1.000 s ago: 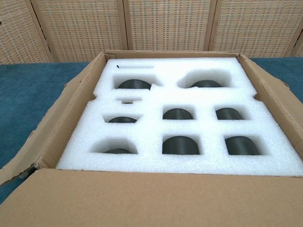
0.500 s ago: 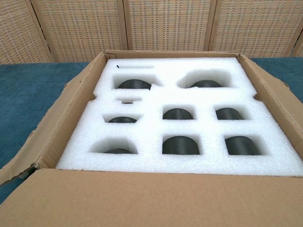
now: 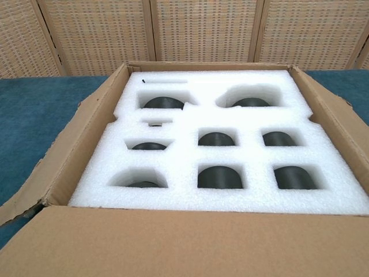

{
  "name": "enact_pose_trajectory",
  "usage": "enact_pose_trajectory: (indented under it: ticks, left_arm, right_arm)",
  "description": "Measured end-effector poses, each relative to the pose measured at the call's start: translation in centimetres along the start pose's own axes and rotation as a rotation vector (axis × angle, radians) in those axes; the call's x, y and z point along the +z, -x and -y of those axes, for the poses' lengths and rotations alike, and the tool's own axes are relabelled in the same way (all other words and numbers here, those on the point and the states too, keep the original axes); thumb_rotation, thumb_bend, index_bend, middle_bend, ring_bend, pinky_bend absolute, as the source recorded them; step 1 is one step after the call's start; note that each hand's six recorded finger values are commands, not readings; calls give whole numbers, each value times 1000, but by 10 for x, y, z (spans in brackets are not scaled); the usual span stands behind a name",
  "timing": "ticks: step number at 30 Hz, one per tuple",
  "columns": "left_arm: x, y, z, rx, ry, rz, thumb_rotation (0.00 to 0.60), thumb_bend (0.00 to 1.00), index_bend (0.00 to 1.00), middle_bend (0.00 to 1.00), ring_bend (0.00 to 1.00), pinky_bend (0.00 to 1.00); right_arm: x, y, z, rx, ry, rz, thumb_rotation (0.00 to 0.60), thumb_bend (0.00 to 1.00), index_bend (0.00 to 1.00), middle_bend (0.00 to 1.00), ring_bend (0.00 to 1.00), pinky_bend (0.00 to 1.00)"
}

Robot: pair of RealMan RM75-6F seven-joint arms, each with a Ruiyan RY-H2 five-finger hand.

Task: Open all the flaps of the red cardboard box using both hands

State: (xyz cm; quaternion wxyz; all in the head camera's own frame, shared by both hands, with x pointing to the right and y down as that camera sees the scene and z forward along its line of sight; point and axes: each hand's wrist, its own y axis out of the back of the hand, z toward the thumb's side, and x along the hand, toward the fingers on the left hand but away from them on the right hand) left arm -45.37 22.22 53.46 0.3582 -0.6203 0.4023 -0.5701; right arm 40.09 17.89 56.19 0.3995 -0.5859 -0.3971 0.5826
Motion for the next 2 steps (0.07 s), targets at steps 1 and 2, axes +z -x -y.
enact_pose_trajectory:
  ticks: [1,2]
  left_arm:
    - [-1,1,0,1,1,-3,205,200,357,0,0,0]
    - [-1,3,0,2,2,-6,205,200,357,0,0,0]
  right_arm:
    - [0,-1,1,0,-2,3,600,827,92,65,0,0]
    - [-1,-2,2,0,-4,5,600,827,92,65,0,0]
